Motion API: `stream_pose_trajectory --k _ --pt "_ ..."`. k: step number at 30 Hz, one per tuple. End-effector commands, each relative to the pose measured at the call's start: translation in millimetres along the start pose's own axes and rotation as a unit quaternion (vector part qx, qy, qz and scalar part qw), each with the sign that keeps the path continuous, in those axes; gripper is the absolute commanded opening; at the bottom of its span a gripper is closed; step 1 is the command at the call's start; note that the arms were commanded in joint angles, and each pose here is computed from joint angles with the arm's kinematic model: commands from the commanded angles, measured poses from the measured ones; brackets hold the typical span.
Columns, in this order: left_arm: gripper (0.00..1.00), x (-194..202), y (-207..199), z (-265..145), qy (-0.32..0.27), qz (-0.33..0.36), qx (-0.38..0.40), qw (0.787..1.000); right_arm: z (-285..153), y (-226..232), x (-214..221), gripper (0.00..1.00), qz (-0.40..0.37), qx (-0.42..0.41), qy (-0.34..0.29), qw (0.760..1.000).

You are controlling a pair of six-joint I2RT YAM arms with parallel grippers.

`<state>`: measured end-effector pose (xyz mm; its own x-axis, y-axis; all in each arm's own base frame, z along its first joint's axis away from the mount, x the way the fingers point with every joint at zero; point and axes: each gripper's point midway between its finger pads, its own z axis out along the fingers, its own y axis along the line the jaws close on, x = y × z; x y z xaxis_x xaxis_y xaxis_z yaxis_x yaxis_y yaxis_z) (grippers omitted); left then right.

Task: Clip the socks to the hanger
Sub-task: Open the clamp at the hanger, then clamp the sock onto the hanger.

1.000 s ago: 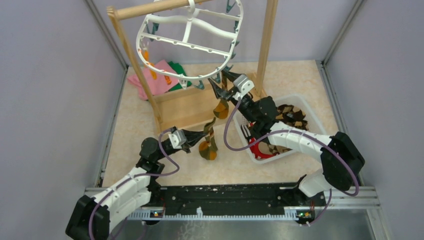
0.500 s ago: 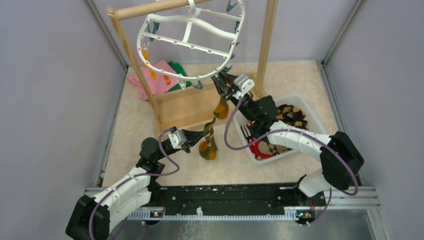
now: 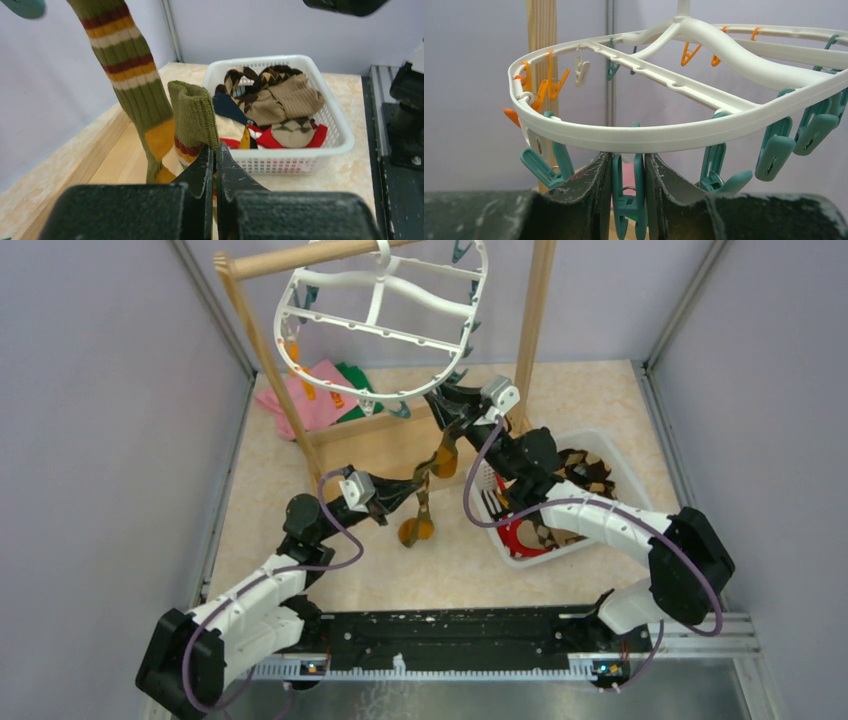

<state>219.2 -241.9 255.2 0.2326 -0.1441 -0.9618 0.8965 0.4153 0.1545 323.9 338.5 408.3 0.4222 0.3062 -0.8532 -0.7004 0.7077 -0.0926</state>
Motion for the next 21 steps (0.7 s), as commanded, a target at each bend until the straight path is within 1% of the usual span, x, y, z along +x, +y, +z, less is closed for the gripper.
stream_pose_trajectory --k 1,7,11,16,21 --pt "0.00 -40.4 16.6 23.0 -0.046 -0.015 -0.011 0.999 2.1 -3.1 -25.7 0.09 0.068 0.012 -0.012 0.998" --pt "0.00 -53.4 31.5 46.2 -0.054 -0.061 -0.013 0.997 3.4 -2.3 -23.2 0.08 0.088 0.014 0.002 0.996" --pt "0.00 -50.5 41.4 55.3 -0.054 -0.105 -0.029 0.993 4.5 -6.7 -16.5 0.07 0.106 0.034 0.018 0.994" --pt "0.00 -49.1 35.0 54.2 -0.064 -0.125 -0.016 0.990 5.2 -5.0 -18.3 0.07 0.114 0.030 0.019 0.993" --pt "0.00 -54.2 24.4 47.9 -0.083 -0.122 0.004 0.989 3.2 -2.7 -22.2 0.07 0.118 0.024 0.017 0.993"
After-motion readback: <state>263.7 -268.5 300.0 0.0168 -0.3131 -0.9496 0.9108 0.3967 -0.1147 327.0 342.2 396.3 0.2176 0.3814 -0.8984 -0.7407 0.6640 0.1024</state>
